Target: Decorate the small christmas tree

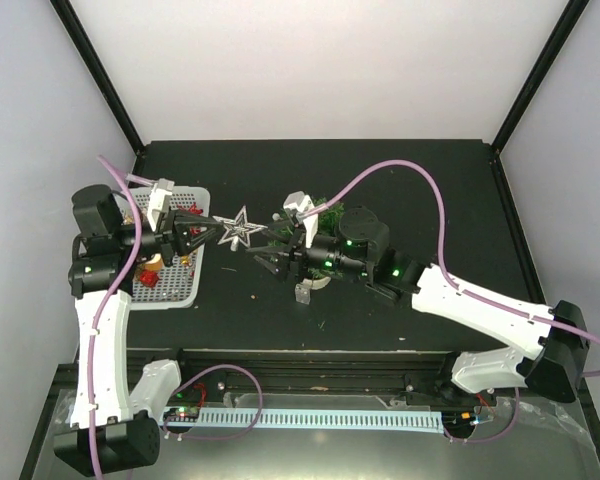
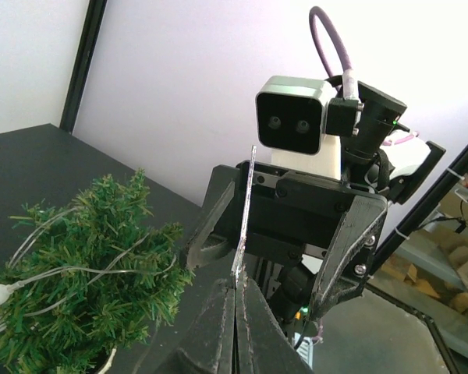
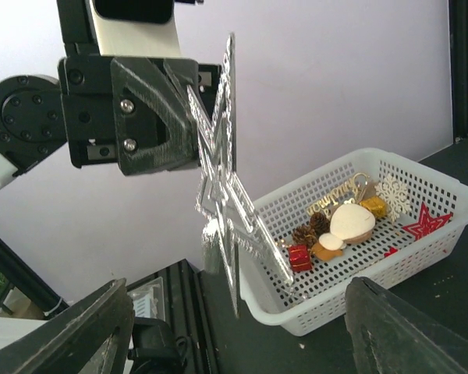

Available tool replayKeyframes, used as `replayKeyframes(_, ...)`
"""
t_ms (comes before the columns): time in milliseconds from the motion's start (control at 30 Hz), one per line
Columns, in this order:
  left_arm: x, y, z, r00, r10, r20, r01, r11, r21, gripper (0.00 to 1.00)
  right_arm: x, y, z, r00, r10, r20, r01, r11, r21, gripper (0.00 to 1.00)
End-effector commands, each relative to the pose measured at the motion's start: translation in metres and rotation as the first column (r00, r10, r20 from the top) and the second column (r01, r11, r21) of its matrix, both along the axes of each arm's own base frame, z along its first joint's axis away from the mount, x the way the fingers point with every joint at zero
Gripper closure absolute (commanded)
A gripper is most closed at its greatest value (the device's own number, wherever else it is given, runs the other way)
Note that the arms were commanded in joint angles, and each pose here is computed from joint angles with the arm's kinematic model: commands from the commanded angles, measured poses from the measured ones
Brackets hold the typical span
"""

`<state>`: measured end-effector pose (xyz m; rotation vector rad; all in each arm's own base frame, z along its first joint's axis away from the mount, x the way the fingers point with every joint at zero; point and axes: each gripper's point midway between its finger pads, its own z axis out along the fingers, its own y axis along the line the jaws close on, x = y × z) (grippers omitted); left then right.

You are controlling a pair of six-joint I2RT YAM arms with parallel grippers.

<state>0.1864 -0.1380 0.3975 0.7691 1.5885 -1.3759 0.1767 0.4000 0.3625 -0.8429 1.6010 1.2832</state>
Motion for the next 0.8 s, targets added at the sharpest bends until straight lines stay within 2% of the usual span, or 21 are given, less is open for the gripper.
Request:
replayKeyframes(0,-0.038,-0.006,0.007,0.978,-0.207,0.017,0.207,0.976,-0.068,0.98,0.000,0.004,0.023,0.999,0.001,0.036,-0.004,0.998,0.062,0.26)
replayKeyframes(167,-0.042,-0.007,0.004,0.977,-0.214,0.019,0.214,0.975,-0.061,0.98,0.001,0.007,0.025,0.999,0.004,0.042,-0.007,0.997,0.070,0.30)
replayKeyframes(233,-0.044,-0.008,0.003,0.976,-0.216,0.019,0.217,0.974,-0.060,0.99,0.003,0.008,0.025,0.999,0.004,0.042,-0.007,0.997,0.070,0.34)
replayKeyframes(400,-0.045,-0.008,0.003,0.975,-0.219,0.022,0.220,0.974,-0.057,0.98,0.002,0.013,0.027,0.999,0.022,0.038,-0.025,0.997,0.074,0.54)
replayKeyframes(467,-0.046,-0.008,0.002,0.975,-0.220,0.021,0.221,0.974,-0.057,0.98,0.001,0.014,0.028,0.999,0.027,0.037,-0.030,0.997,0.078,0.57)
replayKeyframes(767,-0.044,-0.009,-0.003,0.974,-0.224,0.010,0.225,0.973,-0.055,0.99,0.002,0.015,0.033,0.999,0.028,0.040,-0.031,0.996,0.080,0.98)
